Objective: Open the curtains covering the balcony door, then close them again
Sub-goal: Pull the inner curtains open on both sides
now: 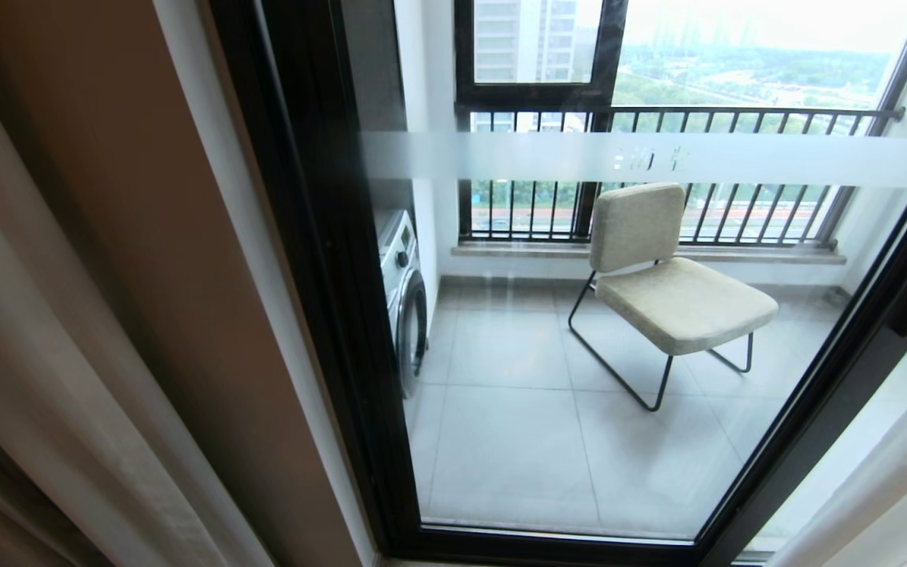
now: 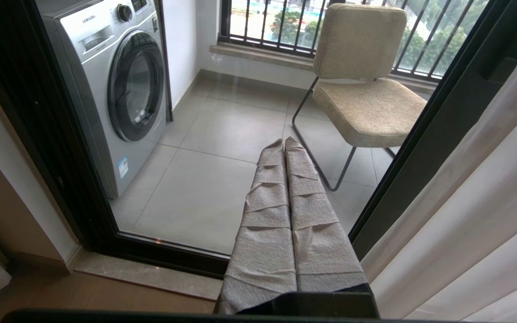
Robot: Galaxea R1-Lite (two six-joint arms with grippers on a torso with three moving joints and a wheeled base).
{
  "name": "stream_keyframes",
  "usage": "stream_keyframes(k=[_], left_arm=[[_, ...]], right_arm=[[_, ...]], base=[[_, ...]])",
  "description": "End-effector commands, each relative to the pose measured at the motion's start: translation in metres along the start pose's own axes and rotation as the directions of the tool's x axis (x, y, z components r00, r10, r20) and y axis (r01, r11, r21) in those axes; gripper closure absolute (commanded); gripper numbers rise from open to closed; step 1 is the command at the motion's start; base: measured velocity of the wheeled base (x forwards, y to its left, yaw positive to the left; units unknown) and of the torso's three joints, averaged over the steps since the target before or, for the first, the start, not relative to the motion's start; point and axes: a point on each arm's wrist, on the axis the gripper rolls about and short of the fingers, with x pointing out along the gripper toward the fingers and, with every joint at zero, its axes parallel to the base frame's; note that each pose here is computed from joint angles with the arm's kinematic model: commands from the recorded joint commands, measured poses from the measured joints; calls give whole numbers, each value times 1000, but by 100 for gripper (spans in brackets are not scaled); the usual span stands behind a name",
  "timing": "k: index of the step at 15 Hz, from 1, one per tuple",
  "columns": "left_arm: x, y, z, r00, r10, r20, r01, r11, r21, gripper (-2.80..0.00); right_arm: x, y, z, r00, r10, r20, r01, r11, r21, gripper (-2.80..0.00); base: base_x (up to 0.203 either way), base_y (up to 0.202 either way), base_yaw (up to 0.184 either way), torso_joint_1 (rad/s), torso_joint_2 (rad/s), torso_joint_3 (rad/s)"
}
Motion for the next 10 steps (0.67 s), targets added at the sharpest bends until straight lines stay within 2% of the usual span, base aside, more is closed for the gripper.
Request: stream_keyframes(k=[1, 8, 10], left_arm=[[0, 0, 0, 1000, 1, 2, -1, 1000, 0, 0], [0, 0, 0, 1000, -1, 2, 1, 1000, 3, 0], [0, 0, 0, 1000, -1, 2, 1, 1000, 3, 0]], right_arm=[[0, 0, 0, 1000, 2, 1, -2, 1000, -1, 0], [0, 0, 0, 1000, 2, 1, -2, 1000, -1, 0], [0, 0, 0, 1000, 0, 1, 0, 1000, -1, 0]], base=[[0, 0, 0, 0, 0, 0], [0, 0, 0, 0, 0, 0], [-1, -82, -4, 0, 2, -1]])
